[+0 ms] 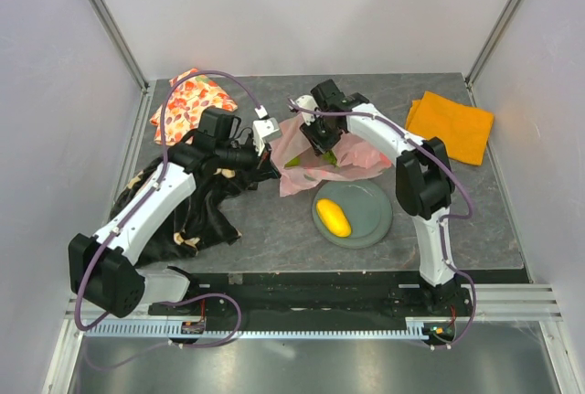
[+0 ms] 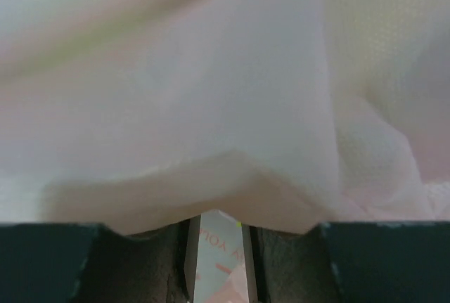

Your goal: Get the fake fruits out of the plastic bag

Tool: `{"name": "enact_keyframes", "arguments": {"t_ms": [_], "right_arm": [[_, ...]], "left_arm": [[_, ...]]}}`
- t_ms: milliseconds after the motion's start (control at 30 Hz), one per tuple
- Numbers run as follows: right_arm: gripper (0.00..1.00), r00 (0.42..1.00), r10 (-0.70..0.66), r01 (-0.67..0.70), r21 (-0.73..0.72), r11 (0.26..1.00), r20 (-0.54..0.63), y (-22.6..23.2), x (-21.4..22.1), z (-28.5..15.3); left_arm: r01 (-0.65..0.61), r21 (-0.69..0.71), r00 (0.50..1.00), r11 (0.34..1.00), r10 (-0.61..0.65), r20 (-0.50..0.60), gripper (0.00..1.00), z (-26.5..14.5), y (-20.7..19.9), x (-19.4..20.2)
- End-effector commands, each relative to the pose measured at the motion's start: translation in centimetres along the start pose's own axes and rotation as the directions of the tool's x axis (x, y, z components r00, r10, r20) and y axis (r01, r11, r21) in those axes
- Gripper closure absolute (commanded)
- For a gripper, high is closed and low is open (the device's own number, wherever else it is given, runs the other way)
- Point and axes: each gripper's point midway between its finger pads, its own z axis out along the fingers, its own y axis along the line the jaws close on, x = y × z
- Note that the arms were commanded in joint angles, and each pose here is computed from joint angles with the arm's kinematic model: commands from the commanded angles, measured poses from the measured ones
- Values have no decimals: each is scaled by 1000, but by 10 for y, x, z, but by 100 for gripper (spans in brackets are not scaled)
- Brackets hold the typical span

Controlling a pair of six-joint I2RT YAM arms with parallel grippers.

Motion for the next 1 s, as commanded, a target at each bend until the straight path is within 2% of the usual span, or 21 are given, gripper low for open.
{"name": "enact_keyframes", "arguments": {"t_ms": [0, 67, 133, 300, 500, 633, 800, 967], "right_arm": [[64, 997, 33, -38, 64, 997, 72, -11, -29, -8], [62, 996, 38, -46, 91, 995, 84, -17, -34, -8], [56, 994, 49, -62, 142, 988, 93, -27, -37, -8], [51, 994, 45, -66, 224, 972, 95, -43, -39, -5], [41, 997, 41, -56, 281, 958, 61, -58, -36, 18], [42, 999, 27, -35, 297, 954, 30, -64, -30, 32], [65, 998, 16, -31, 293, 956, 53, -63, -38, 27], [90, 996, -16, -8, 270, 963, 86, -54, -49, -11]], "left_arm": [[-63, -4, 997, 998, 63, 53, 98, -4, 4, -22], [-60, -3, 997, 998, 60, 52, 98, -3, 5, -21], [-58, -3, 997, 998, 58, 52, 98, -3, 5, -21], [-52, 3, 997, 999, 52, 49, 98, -1, 5, -21], [-44, 12, 998, 999, 43, 48, 98, 2, 7, -21], [-48, 9, 998, 999, 47, 51, 98, 2, 9, -24], [-50, 3, 997, 999, 49, 54, 98, 1, 10, -27], [-50, 4, 997, 999, 49, 63, 98, 3, 11, -30]]}}
